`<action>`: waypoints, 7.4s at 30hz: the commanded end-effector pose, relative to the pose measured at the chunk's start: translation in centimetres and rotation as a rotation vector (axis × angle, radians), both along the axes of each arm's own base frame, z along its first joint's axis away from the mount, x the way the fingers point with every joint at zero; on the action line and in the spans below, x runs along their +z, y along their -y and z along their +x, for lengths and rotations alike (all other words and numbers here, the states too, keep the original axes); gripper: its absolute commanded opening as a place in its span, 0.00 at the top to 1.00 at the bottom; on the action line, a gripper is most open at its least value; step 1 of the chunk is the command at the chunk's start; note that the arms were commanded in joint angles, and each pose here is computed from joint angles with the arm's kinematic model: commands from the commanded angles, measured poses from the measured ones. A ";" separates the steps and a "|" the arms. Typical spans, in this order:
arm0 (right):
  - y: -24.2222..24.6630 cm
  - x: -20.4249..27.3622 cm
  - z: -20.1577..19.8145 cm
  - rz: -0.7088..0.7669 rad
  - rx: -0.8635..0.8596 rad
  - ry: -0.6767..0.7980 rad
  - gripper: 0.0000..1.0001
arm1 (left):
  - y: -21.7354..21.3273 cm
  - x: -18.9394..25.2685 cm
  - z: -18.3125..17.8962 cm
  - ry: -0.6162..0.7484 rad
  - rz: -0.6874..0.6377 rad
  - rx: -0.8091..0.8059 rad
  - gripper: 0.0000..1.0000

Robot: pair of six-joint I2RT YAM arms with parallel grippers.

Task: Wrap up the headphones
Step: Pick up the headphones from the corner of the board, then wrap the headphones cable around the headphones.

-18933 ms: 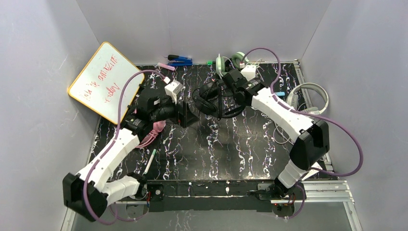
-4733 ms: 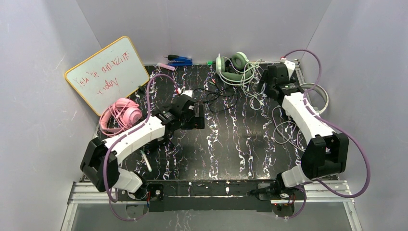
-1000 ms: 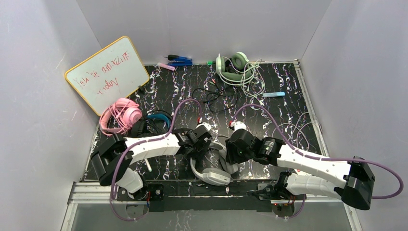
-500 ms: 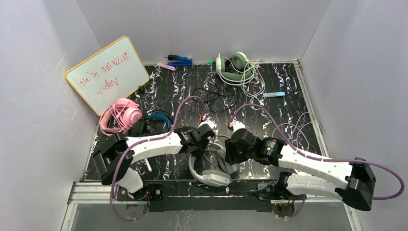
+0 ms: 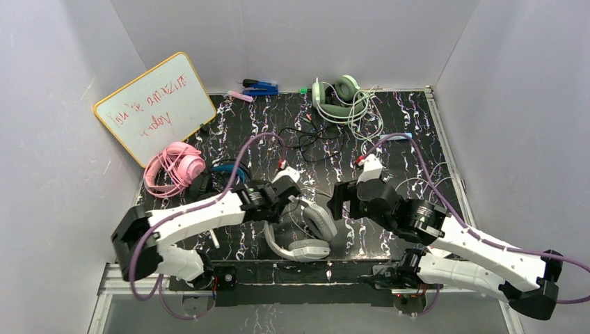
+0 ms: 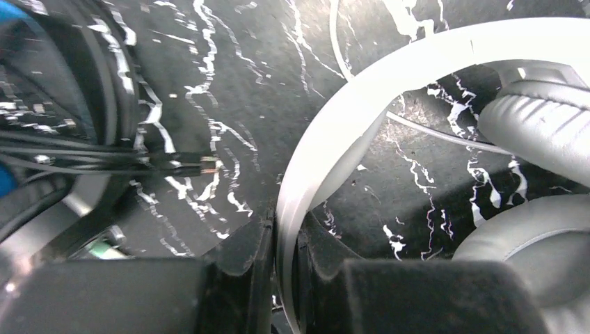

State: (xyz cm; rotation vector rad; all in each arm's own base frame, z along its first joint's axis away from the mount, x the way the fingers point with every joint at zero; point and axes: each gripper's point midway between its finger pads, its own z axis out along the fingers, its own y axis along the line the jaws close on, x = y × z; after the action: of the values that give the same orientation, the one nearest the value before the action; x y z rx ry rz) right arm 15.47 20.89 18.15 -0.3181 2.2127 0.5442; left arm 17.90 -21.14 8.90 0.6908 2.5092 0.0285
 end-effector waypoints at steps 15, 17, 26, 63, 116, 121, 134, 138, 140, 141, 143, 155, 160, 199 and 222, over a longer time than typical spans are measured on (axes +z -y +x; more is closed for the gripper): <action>1.4 6.2 4.8 0.113 -0.092 0.274 0.03 | -8.0 23.1 0.7 0.372 -0.376 0.300 1.00; 0.4 6.6 3.9 0.175 -0.007 0.311 0.03 | -8.1 24.4 0.7 0.396 -0.416 0.303 1.00; -2.0 4.0 2.6 0.245 0.142 0.330 0.04 | -6.3 24.6 3.3 0.425 -0.325 0.261 1.00; -1.6 -0.3 10.2 0.218 0.144 0.235 0.16 | -3.3 33.3 6.1 0.206 -0.931 0.221 1.00; -12.4 1.9 -0.6 0.475 0.494 -0.156 0.99 | 1.6 28.4 12.8 0.184 -1.540 0.756 1.00; -13.0 1.8 -1.7 0.459 0.482 -0.209 0.99 | -1.6 27.7 14.2 0.354 -1.396 0.872 1.00; -14.1 0.8 -0.8 0.357 0.427 -0.199 0.99 | 3.6 28.1 13.6 0.094 -1.500 0.754 1.00; -14.5 1.4 -0.6 0.363 0.448 -0.172 0.99 | 5.0 28.8 12.9 0.045 -1.534 0.667 1.00; -15.0 2.1 -1.0 0.382 0.489 -0.172 0.99 | 4.6 28.2 13.2 0.067 -1.500 0.689 1.00; -15.2 2.4 -1.4 0.395 0.514 -0.177 0.99 | 4.1 27.6 13.5 0.088 -1.476 0.715 1.00; -15.5 3.0 -2.2 0.432 0.552 -0.192 0.99 | 3.1 26.7 13.8 0.131 -1.448 0.762 1.00; -16.4 3.4 -6.1 0.446 0.611 -0.306 0.99 | -2.1 25.0 17.7 0.451 -1.212 0.963 1.00; -15.0 3.0 -5.4 0.398 0.494 -0.320 0.99 | -8.4 25.4 18.0 0.744 -0.905 1.042 1.00; -10.1 8.8 7.4 -0.109 0.172 0.196 0.89 | -4.9 10.3 7.4 -0.071 -0.031 0.176 1.00; -7.7 9.2 12.4 -0.087 0.170 0.163 0.85 | -2.0 8.5 1.5 -0.240 -0.043 -0.031 1.00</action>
State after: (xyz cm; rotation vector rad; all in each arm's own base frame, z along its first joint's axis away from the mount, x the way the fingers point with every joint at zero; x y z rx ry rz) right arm 26.49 27.81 24.76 -0.5731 2.1582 0.4779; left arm 21.01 -18.26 15.96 0.6914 2.7206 -0.0119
